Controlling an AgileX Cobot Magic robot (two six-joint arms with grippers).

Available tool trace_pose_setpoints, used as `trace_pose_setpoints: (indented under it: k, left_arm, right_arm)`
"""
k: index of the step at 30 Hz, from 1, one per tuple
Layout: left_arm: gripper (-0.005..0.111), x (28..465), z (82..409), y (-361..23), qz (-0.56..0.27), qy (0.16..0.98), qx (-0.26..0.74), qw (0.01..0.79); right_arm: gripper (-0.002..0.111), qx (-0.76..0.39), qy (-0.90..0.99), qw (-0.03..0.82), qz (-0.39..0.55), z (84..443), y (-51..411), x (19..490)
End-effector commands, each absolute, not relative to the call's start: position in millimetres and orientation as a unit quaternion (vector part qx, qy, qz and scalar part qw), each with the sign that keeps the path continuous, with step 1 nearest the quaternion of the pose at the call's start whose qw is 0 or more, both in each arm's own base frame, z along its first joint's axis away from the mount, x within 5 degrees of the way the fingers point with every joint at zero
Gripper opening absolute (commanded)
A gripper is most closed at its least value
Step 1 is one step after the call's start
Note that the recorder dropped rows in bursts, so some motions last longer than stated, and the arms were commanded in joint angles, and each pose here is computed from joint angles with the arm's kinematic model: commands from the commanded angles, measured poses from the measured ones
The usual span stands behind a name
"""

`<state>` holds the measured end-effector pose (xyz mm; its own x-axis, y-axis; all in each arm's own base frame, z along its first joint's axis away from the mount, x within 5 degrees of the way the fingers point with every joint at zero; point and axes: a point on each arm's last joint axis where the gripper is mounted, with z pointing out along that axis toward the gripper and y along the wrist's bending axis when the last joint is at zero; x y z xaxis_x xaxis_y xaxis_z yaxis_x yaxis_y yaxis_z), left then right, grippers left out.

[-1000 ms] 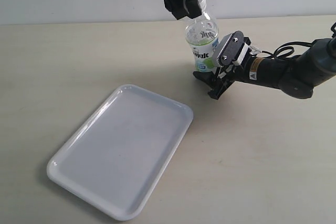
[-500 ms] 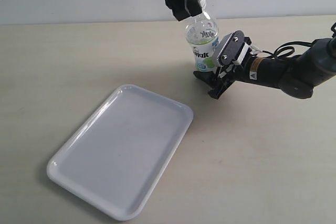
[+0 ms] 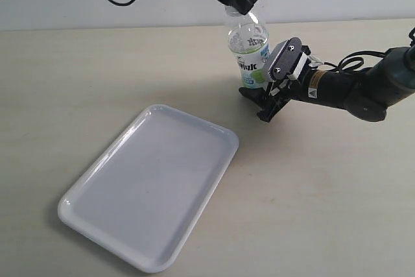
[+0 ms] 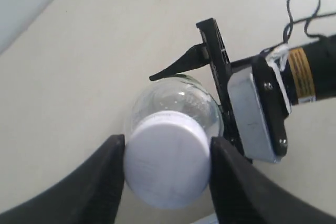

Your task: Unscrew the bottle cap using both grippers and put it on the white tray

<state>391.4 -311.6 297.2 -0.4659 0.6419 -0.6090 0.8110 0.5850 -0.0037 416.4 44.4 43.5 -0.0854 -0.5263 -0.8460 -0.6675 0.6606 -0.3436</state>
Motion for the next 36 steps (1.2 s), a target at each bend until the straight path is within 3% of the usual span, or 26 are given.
trace_pose_setpoints:
  k: [1,7,14,16,20,24,29,36]
  left_arm:
    - [0.000,394.2,302.2,-313.2,-0.202,0.897,0.275,0.280]
    - [0.003,396.6,305.4,-315.9,-0.225,0.896,0.246,0.294]
    - [0.062,395.7,306.0,-314.6,-0.220,0.895,0.256,0.290]
    - [0.068,395.5,308.8,-314.6,-0.219,0.893,0.263,0.294]
    - [0.066,394.6,324.7,-314.0,-0.216,0.880,0.286,0.313]
    - [0.066,388.7,347.3,-310.5,-0.179,0.833,0.396,0.343]
    - [0.066,375.5,363.5,-307.0,-0.094,0.700,0.609,0.361]
    - [0.066,373.8,359.5,-309.0,-0.023,0.562,0.743,0.362]
  right_arm:
    - [0.000,-0.414,0.738,0.529,0.056,42.3,43.1,416.5]
    - [0.000,-0.414,0.742,0.524,0.054,41.3,42.4,416.3]
    - [0.000,-0.414,0.743,0.524,0.053,41.2,42.4,416.3]
    - [0.000,-0.414,0.743,0.524,0.053,41.2,42.4,416.3]
    - [0.000,-0.414,0.743,0.524,0.053,41.2,42.4,416.3]
    - [0.000,-0.414,0.743,0.524,0.053,41.2,42.4,416.3]
    - [0.000,-0.414,0.743,0.524,0.053,41.2,42.4,416.3]
    - [0.000,-0.414,0.743,0.524,0.053,41.2,42.4,416.3]
